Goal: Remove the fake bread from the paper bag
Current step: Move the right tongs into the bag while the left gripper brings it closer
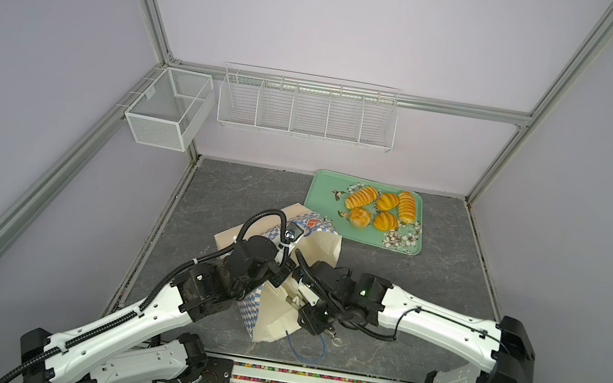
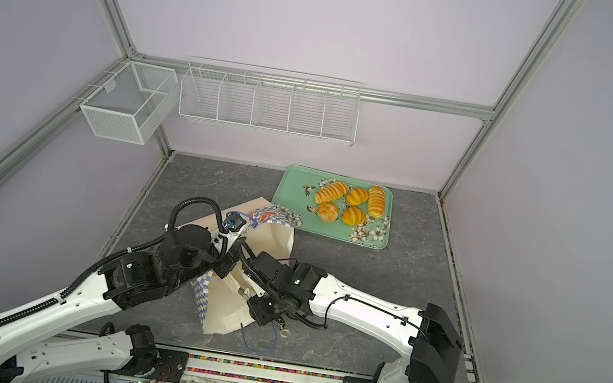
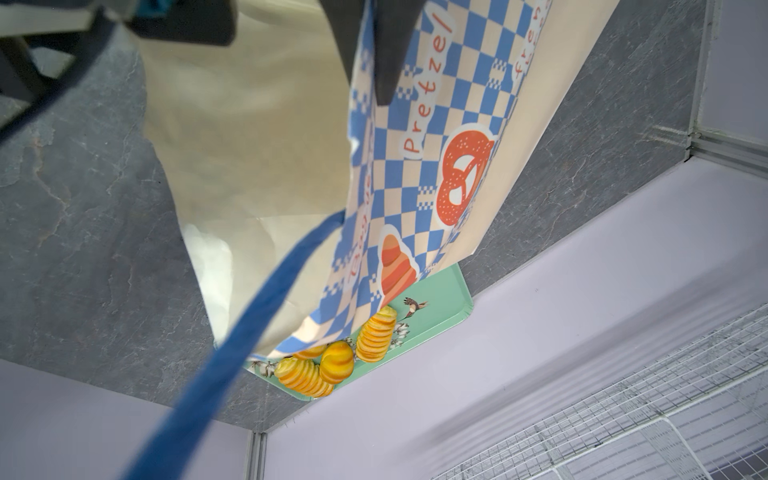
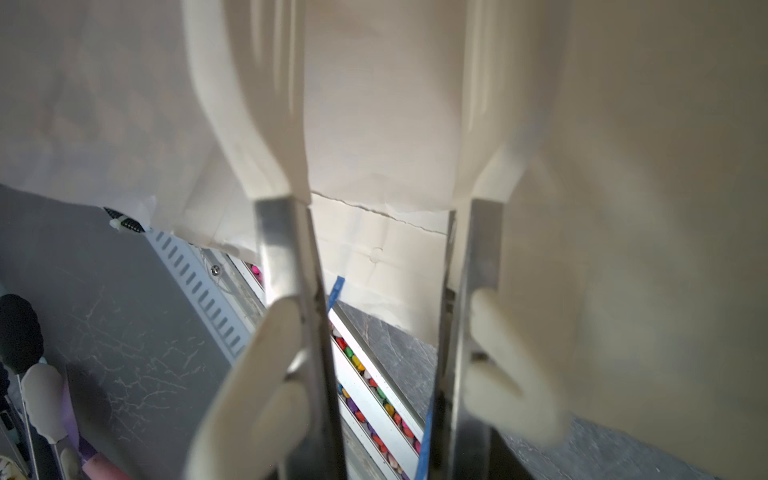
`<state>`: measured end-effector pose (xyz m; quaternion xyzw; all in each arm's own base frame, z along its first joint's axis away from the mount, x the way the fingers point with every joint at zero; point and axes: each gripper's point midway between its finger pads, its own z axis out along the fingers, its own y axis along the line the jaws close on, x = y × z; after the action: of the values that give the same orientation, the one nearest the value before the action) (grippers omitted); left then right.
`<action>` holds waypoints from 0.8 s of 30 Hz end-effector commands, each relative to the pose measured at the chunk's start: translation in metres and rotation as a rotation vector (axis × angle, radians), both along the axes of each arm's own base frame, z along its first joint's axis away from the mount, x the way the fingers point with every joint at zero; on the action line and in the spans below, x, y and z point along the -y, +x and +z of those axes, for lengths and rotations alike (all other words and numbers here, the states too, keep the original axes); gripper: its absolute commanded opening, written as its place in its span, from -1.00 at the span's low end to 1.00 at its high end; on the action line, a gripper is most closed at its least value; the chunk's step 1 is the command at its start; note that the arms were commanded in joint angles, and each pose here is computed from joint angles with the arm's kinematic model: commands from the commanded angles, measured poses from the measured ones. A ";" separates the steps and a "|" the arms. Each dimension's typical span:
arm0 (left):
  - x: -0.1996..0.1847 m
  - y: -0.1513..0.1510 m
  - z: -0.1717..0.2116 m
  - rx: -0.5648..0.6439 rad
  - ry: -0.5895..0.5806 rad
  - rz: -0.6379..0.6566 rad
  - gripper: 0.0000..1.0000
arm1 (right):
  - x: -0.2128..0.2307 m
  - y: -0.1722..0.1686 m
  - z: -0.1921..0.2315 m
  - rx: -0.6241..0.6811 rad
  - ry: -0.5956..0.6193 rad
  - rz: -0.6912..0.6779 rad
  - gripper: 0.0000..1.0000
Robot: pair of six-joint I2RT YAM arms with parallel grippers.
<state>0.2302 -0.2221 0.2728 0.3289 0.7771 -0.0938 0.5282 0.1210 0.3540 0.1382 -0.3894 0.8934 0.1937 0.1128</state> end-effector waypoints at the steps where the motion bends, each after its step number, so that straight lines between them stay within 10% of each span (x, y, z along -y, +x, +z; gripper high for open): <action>1: 0.007 -0.003 0.009 0.000 -0.060 -0.025 -1.00 | -0.018 0.008 0.004 0.031 0.033 -0.001 -0.09; 24: 0.022 -0.007 0.034 -0.012 -0.208 -0.066 -1.00 | -0.069 0.010 -0.039 -0.068 0.070 0.075 -0.13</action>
<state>0.2365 -0.2122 0.2805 0.2853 0.7848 -0.1060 0.5399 0.1295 0.3983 0.1015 -0.3965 0.8888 0.2139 0.0847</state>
